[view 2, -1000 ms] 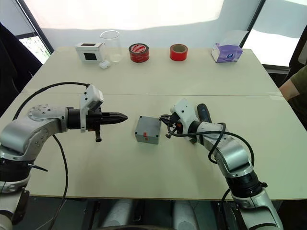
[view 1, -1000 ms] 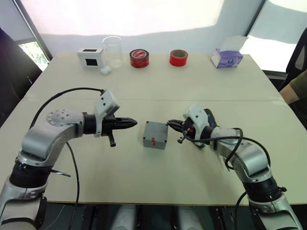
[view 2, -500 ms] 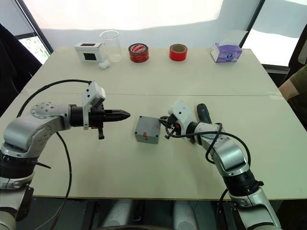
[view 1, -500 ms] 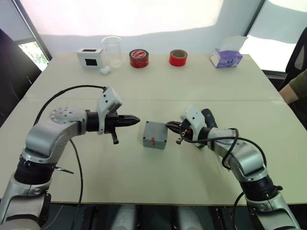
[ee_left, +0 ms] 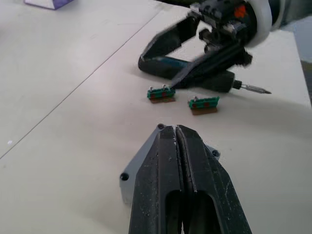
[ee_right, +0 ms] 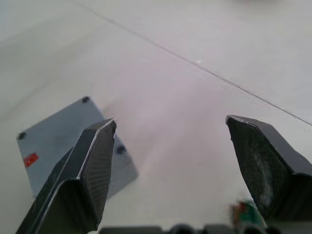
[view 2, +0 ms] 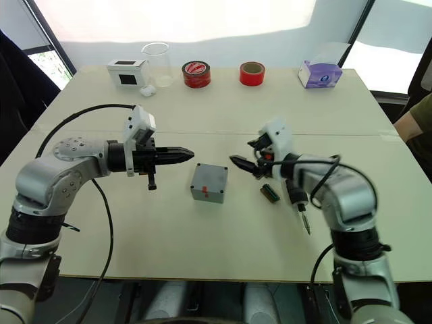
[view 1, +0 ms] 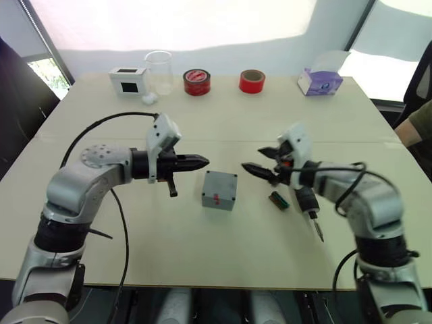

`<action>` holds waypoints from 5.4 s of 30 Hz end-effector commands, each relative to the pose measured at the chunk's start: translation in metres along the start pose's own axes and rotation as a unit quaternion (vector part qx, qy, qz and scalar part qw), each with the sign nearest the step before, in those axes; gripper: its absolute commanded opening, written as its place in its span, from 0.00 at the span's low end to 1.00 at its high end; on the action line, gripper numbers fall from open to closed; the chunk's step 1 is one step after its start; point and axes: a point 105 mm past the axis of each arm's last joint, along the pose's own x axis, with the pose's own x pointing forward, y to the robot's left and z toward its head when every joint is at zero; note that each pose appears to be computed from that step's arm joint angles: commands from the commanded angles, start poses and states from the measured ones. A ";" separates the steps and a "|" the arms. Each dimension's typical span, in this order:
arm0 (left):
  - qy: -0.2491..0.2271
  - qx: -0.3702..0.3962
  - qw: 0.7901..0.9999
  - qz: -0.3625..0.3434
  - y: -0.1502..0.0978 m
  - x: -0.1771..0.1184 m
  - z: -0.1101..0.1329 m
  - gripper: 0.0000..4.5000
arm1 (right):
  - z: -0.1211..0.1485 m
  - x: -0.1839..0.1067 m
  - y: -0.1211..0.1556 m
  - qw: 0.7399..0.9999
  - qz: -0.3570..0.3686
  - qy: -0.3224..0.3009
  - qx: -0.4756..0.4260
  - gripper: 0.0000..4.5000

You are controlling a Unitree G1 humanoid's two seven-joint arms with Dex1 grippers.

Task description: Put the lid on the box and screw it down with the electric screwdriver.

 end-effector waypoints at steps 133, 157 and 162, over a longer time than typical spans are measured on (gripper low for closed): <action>0.101 0.034 0.994 -0.013 -0.001 0.032 -0.063 0.00 | -0.032 0.066 0.091 0.982 0.026 -0.179 0.061 0.38; 0.109 0.027 0.994 0.000 0.000 0.030 -0.072 0.00 | -0.057 0.071 0.089 0.985 0.020 -0.152 0.073 0.38; 0.109 0.027 0.994 0.001 0.000 0.030 -0.072 0.00 | -0.054 0.071 0.089 0.985 0.019 -0.157 0.073 0.38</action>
